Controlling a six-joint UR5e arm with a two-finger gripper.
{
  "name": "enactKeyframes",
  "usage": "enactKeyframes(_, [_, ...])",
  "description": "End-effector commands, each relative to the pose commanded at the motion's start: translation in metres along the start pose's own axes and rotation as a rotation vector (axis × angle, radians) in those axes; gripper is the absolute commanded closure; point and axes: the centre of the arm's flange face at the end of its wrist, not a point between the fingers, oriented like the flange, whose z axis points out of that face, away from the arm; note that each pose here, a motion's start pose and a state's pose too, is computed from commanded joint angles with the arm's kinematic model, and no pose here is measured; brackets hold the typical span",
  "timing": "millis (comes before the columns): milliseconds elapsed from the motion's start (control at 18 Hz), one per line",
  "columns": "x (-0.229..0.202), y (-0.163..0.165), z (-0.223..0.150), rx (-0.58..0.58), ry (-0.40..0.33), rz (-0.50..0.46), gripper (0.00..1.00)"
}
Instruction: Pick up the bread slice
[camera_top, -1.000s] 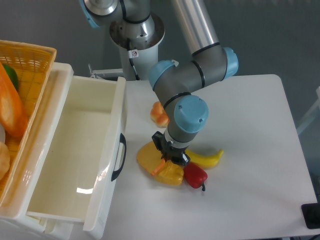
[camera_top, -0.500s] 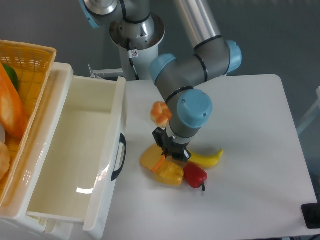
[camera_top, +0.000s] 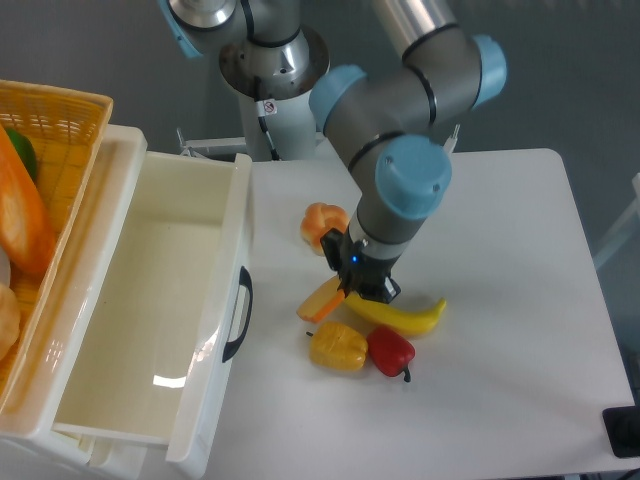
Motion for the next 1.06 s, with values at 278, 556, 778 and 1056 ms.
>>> enactKeyframes(278, [0.012,-0.003,-0.021,0.008,0.001,0.054,1.0])
enactKeyframes(556, [0.015,0.007,-0.027,0.002,0.035,0.083,1.0])
enactKeyframes(778, [0.017,0.011,-0.033,0.001,0.035,0.076,1.0])
enactKeyframes(1056, [0.018,0.016,-0.036,0.002,0.038,0.066,1.0])
